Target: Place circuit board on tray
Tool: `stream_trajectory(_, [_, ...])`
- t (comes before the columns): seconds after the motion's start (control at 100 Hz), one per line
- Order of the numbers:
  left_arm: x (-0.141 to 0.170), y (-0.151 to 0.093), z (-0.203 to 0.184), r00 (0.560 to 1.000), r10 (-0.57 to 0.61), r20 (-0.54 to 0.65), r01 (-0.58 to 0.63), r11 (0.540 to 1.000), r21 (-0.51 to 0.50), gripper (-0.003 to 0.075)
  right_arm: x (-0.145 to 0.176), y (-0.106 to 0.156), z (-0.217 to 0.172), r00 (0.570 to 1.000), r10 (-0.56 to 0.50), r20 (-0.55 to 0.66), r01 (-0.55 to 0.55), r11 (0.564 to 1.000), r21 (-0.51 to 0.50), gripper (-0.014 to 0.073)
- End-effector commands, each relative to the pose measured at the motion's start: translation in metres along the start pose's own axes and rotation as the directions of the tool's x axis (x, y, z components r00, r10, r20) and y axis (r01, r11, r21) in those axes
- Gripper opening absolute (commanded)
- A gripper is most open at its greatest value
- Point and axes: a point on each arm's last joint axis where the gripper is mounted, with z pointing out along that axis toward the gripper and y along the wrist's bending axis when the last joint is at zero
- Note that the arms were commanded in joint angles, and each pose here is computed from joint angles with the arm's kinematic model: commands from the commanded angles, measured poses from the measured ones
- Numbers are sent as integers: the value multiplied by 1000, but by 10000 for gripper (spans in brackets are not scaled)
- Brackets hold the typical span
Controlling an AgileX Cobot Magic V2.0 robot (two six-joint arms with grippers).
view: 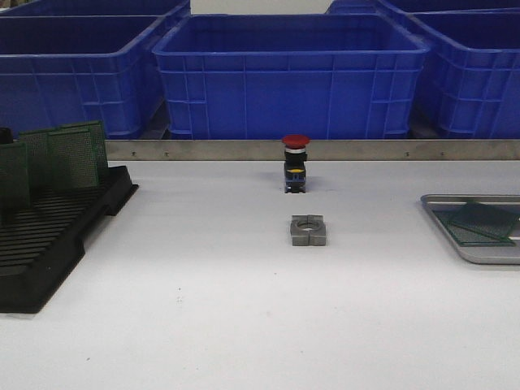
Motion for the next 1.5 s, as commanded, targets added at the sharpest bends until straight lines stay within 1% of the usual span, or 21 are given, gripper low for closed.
stream_trajectory(0.0, [-11,5,-1,998,-26,54,29,999,-45,-20,-8,0,0,1000,7,21,-7,1000,-9,-62])
stream_trajectory(0.38, [-11,5,-1,998,-26,54,29,999,-45,-20,-7,10,-1,1000,6,4,-6,993,-119,-62])
stream_trajectory(0.59, [-10,5,0,998,-25,50,28,999,-45,-20,-7,12,-1,1000,6,0,-5,990,-144,-62])
stream_trajectory(0.64, [-8,7,0,998,-21,52,25,997,-69,-20,-7,13,-1,1000,5,0,-5,989,-146,-62])
stream_trajectory(0.69, [-3,9,1,999,-12,42,16,995,-100,-20,-7,13,-1,1000,5,-1,-5,989,-150,-62])
stream_trajectory(0.72, [1,10,2,999,-31,34,34,993,-114,-20,-7,13,-1,1000,5,-1,-5,988,-154,-62])
stream_trajectory(0.76, [8,12,3,996,-87,24,90,987,-136,-20,-6,13,-1,1000,5,-2,-5,988,-156,-62])
stream_trajectory(0.77, [11,12,4,992,-125,22,126,982,-138,-20,-6,13,-1,1000,5,-2,-5,988,-156,-62])
stream_trajectory(0.81, [18,13,4,987,-157,20,158,974,-161,-20,-6,14,-1,1000,5,-2,-5,988,-157,-62])
stream_trajectory(0.82, [21,13,4,982,-188,24,190,968,-166,-20,-6,14,-1,1000,5,-2,-5,988,-157,-62])
stream_trajectory(0.83, [22,13,4,984,-177,21,177,969,-172,-20,-6,14,-1,1000,5,-2,-5,988,-157,-62])
stream_trajectory(0.84, [25,13,4,979,-203,22,204,963,-175,-20,-6,14,-1,1000,5,-2,-5,988,-157,-62])
stream_trajectory(0.86, [27,13,3,981,-191,25,192,964,-186,-20,-6,14,-1,1000,5,-2,-5,988,-157,-62])
stream_trajectory(0.87, [30,13,3,977,-213,28,214,958,-192,-20,-6,14,-1,1000,5,-2,-5,987,-158,-62])
stream_trajectory(0.88, [31,13,3,980,-198,28,200,960,-196,-20,-6,14,-1,1000,5,-2,-5,987,-158,-62])
stream_trajectory(0.94, [42,13,1,971,-237,44,241,945,-223,-20,-6,14,-1,1000,5,-2,-5,987,-158,-62])
stream_trajectory(1.05, [65,11,-2,970,-235,59,242,935,-260,-20,-6,14,-1,1000,5,-2,-5,987,-160,-62])
stream_trajectory(1.16, [87,7,-6,968,-238,74,249,931,-266,-20,-6,14,-1,1000,5,-3,-5,987,-160,-62])
stream_trajectory(1.2, [91,6,-5,970,-243,18,239,934,-267,-20,-6,14,-1,1000,5,-3,-5,987,-160,-62])
stream_trajectory(1.26, [91,6,-5,976,-216,16,213,939,-269,-20,-6,15,-1,1000,5,-2,-5,986,-167,-62])
stream_trajectory(1.49, [89,6,-6,976,-213,37,215,939,-269,-20,-6,15,-1,1000,5,-3,-5,985,-174,-62])
